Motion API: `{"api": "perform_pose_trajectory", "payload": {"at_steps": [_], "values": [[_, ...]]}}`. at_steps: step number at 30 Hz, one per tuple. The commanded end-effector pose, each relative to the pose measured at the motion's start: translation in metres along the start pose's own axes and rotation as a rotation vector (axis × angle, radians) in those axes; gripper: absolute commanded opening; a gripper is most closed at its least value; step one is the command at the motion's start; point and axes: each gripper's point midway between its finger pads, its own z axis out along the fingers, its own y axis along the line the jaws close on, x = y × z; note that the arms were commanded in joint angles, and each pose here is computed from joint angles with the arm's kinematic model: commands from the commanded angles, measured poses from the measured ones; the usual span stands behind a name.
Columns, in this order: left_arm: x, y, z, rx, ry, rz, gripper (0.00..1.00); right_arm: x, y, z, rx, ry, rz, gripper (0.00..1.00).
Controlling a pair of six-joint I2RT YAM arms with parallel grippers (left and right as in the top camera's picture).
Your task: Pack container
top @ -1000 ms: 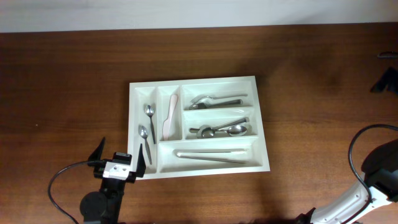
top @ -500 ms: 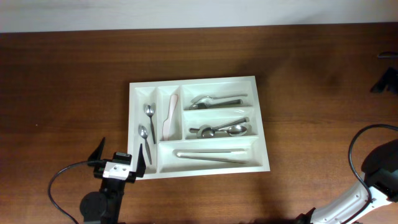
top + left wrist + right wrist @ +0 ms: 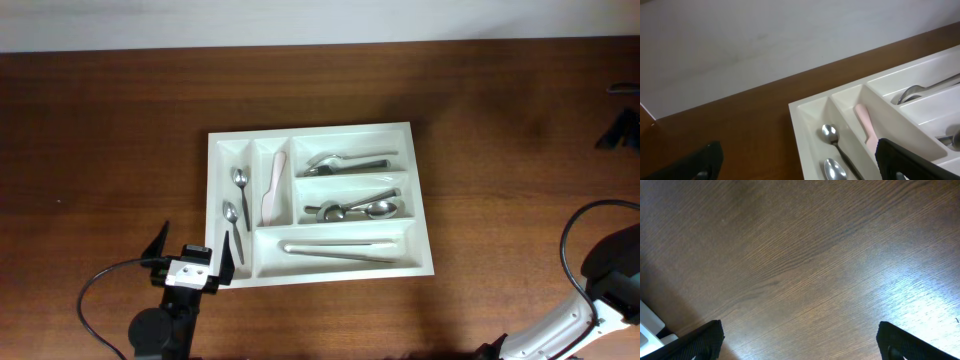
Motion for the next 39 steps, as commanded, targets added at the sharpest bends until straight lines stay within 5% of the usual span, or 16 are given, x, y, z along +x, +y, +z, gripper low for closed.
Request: {"api": "perform_pose_trajectory", "payload": {"at_steps": [1,16,24,29,39], "values": [[0.003,0.003,0.000,-0.016,0.003,-0.003,0.99,0.000,0.002,0.000,-0.006,0.002,0.006,0.99],[0.003,0.003,0.000,-0.016,0.003,-0.003,0.99,-0.026,0.002,-0.001,-0.008,-0.104,0.004,0.99],[0.003,0.003,0.000,-0.016,0.003,-0.003,0.99,-0.083,0.015,-0.079,-0.057,-0.490,0.155,0.99],[0.003,0.003,0.000,-0.016,0.003,-0.003,0.99,-0.100,0.051,-0.136,-0.124,-0.714,0.068,0.99],[0.003,0.003,0.000,-0.016,0.003,-0.003,0.99,-0.021,0.130,-0.207,-0.203,-0.995,-0.192,0.99]]}}
